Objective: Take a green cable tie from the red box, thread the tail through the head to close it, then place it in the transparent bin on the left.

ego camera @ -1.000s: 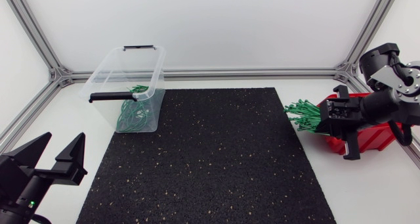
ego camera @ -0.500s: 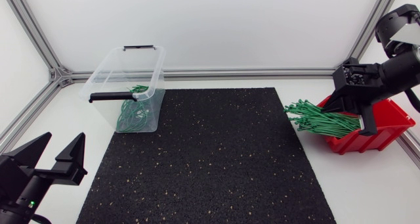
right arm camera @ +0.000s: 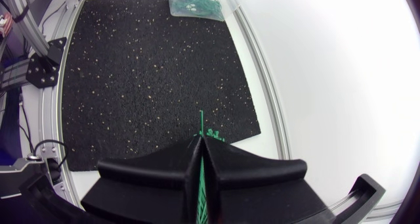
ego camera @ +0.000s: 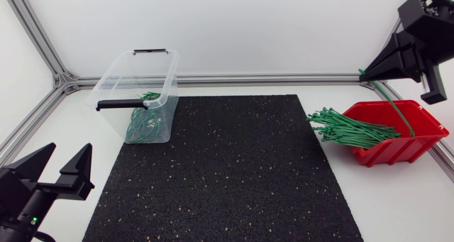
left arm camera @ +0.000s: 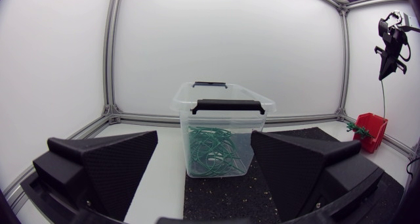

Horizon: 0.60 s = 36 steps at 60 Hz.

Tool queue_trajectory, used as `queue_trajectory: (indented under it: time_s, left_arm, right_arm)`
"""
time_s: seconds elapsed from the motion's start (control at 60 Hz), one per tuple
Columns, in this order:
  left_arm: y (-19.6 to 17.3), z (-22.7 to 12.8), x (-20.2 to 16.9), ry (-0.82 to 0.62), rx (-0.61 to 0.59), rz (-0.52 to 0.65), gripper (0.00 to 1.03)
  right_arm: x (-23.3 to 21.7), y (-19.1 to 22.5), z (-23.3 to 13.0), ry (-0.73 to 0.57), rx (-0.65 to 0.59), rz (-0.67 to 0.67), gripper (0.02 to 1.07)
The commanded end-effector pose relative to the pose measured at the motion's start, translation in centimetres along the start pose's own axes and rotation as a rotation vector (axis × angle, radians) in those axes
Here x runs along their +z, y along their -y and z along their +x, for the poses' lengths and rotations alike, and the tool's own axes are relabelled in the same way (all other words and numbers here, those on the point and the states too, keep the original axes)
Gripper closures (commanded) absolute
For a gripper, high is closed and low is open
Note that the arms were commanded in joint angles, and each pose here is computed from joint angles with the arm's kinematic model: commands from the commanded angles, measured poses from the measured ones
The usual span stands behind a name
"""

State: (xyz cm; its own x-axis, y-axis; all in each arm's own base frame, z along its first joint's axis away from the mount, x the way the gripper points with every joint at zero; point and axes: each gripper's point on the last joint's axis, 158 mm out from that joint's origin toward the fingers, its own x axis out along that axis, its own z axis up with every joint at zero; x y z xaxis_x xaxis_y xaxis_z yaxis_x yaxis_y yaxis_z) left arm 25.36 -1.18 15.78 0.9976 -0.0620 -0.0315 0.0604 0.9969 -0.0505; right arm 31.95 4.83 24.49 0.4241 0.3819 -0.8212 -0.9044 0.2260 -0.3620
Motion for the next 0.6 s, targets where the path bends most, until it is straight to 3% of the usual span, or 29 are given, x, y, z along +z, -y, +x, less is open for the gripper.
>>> queue_trajectory:
  time_s: [0.0, 0.333, 0.583]
  left_arm:
    - [-0.2, 0.2, -2.1, -0.044, 0.002, 0.004, 0.04]
    - [-0.2, 0.2, -2.1, -0.044, 0.002, 0.004, 0.04]
    - [-0.2, 0.2, -2.1, -0.044, 0.002, 0.004, 0.04]
  right_arm:
    - [1.8, 0.4, -1.4, 0.036, -0.004, 0.022, 1.01]
    - [9.0, 1.0, -6.7, 0.186, -0.077, 0.077, 1.01]
    - [12.3, 0.2, -7.2, 0.297, -0.018, 0.217, 1.01]
